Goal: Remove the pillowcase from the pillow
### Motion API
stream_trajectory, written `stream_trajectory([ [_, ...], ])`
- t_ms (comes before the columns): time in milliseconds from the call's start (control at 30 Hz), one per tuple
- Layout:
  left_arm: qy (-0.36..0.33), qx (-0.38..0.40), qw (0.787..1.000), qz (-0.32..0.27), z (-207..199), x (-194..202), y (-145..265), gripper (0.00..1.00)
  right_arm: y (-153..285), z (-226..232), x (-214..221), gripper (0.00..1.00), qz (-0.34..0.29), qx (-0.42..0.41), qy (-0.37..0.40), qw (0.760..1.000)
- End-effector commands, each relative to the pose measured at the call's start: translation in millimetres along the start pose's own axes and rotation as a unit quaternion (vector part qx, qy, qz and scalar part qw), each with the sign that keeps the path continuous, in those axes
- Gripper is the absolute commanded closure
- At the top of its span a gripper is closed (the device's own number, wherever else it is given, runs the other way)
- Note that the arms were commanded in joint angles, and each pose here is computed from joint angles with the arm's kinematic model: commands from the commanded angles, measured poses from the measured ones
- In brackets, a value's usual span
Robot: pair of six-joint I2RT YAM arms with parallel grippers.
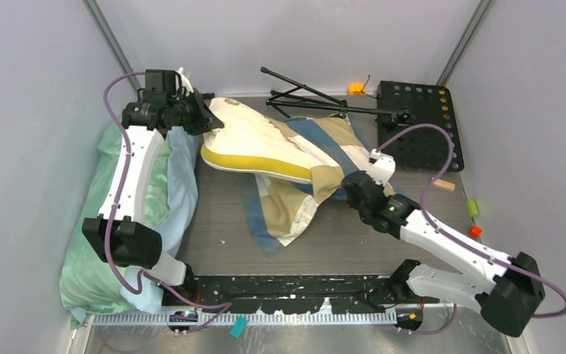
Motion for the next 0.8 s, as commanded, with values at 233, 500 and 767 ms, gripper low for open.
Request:
stream_trajectory([
  [233,-0.067,0.081,0.994,-0.023,-25.2,29.7,-4.8,1.00,34.3,-5.5,-33.3,0.48,-0.005,-0.115,0.043,0.992],
  [500,-0.135,0.066,0.988,0.024,-23.8,98.7,9.0,1.00,48.9,40.9,-79.6,0.18,-0.009,-0.191,0.097,0.977],
  [767,-0.153,0.036,0.986,0.048,3.4,133.1,33.7,1.00,8.6,116.9,-107.7,0.15,0.029,-0.206,0.142,0.968],
])
Point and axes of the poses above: each gripper's point midway between its finger pads, its own y axis back along the fingers, its own z axis along the line the jaws close on, x = y × z, the point moved 7 cm from there along y, back along the fingers, and after that the axes turned 1 degree about y, right-handed, at the moved point
